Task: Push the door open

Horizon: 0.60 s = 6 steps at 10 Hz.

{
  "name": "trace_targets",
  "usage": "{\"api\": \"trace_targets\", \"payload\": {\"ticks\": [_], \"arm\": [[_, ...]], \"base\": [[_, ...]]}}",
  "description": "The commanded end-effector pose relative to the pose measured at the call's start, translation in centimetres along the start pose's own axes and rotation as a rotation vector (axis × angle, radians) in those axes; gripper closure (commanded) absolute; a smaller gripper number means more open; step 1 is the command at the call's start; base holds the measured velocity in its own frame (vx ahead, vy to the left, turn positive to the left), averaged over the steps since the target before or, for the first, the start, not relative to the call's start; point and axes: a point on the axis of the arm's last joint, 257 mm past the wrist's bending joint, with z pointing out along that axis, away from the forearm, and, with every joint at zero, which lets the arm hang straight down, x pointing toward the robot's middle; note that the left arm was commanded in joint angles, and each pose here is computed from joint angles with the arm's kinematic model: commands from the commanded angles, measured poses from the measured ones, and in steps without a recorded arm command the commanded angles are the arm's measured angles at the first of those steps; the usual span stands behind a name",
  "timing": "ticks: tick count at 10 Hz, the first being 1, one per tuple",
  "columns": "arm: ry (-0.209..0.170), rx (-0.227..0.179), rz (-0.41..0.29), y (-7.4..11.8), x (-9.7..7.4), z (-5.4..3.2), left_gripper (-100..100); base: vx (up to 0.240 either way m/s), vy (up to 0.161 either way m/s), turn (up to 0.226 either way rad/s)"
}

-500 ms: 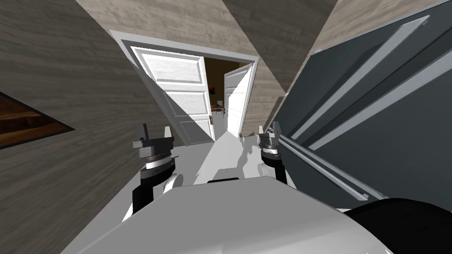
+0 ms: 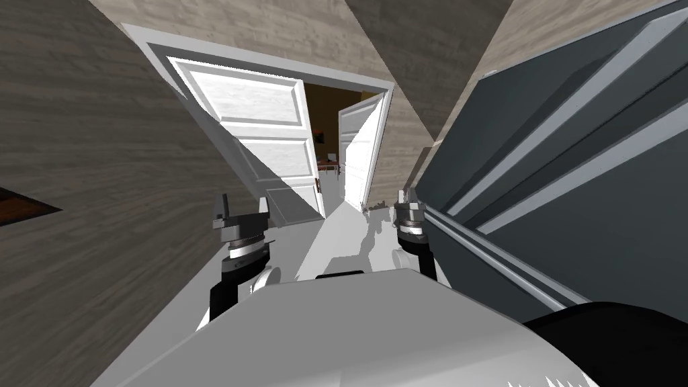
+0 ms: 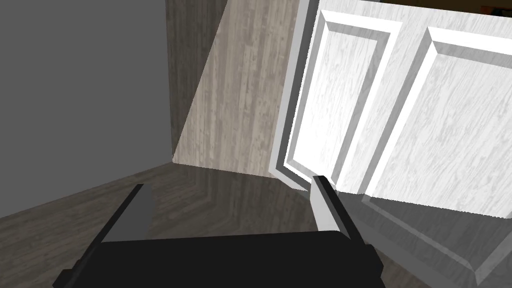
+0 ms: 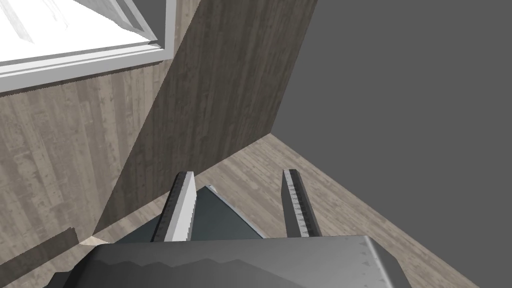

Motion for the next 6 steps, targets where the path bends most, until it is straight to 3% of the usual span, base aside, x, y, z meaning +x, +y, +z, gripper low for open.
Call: {"api": "trace_targets", "payload": {"ticks": [1,6], "arm": [[-0.008,-0.019,-0.046,1.1,-0.3,-0.76,-100],[-0.043,-0.076,-0.178,4.0,-1.3,-3.00,-100]], "base": [[0.184,0.024,-0.105],[0.163,0.015,-0.081]]}}
